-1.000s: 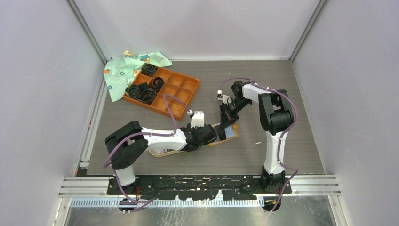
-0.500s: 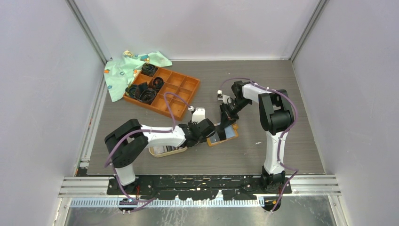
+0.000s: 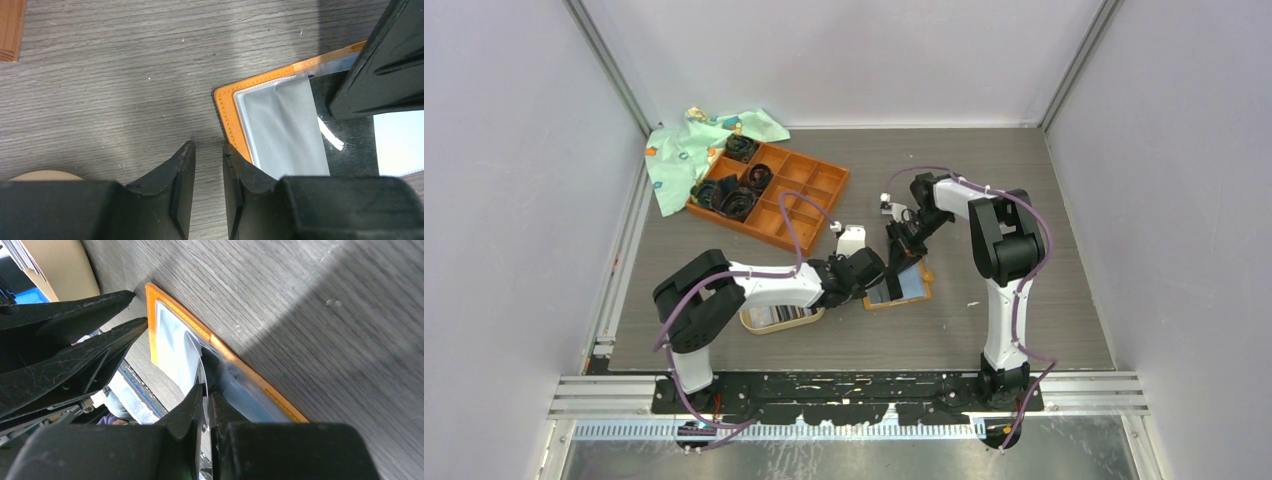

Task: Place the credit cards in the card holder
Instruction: Insert the credit card into the card holder.

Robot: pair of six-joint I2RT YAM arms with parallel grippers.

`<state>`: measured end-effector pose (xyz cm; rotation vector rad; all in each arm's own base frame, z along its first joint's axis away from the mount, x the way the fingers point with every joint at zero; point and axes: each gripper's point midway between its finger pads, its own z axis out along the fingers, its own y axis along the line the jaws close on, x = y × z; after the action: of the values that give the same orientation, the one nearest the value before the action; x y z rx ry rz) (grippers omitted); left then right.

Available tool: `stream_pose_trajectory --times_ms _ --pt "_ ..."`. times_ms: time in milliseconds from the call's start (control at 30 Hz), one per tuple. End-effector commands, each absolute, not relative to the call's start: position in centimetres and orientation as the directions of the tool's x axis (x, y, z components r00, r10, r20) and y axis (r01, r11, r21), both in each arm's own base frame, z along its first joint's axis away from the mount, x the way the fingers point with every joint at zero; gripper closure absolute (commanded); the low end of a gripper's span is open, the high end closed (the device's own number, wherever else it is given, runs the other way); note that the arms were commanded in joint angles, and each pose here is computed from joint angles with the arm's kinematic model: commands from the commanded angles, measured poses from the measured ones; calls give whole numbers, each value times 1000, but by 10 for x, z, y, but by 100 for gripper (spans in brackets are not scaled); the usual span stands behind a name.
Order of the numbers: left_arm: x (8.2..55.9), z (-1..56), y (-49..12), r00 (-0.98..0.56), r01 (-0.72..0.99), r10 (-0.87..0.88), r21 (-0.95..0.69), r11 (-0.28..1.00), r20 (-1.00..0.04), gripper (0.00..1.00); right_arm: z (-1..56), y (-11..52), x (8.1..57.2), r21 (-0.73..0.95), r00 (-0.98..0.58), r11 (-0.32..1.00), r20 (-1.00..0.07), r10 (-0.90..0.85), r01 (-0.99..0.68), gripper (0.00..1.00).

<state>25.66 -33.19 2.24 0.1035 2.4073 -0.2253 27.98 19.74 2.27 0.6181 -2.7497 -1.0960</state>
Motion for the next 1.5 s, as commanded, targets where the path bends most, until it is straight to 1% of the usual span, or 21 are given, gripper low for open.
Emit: stream_pose_trajectory --times_ms 0,233,367,500,600,800,867,967,1133,1233,1467 --pt "238 -11 -332 -817 163 60 -130 978 -573 71 7 200 287 646 -894 664 -66 -443 -377 88" --pt "238 -1 -331 -805 174 50 -155 972 -591 71 6 200 290 639 -910 681 -72 -408 -356 84" --pt "239 22 -327 -777 198 48 -173 965 -627 69 7 198 291 641 -913 683 -74 -401 -352 84" --pt "231 48 -333 -751 275 45 -251 928 -659 67 7 198 291 643 -913 682 -72 -401 -350 84" --pt "222 67 -344 -731 345 37 -323 882 -681 66 7 198 290 644 -912 680 -69 -404 -350 84" --pt "206 104 -377 -655 483 35 -383 787 -755 66 7 198 290 645 -912 679 -70 -404 -350 83" --pt "202 113 -392 -638 519 20 -410 750 -770 66 7 198 289 645 -912 680 -68 -405 -350 83" --pt "202 120 -412 -627 527 -1 -425 736 -779 67 7 197 289 645 -911 678 -70 -407 -353 83" --pt "212 106 -435 -645 474 15 -385 792 -764 74 6 196 289 641 -911 682 -66 -407 -351 83" --pt "217 97 -449 -651 463 24 -371 805 -759 77 6 196 290 639 -911 684 -67 -407 -352 83" --pt "229 71 -468 -667 445 96 -292 846 -739 78 4 196 289 636 -910 686 -63 -409 -352 83"
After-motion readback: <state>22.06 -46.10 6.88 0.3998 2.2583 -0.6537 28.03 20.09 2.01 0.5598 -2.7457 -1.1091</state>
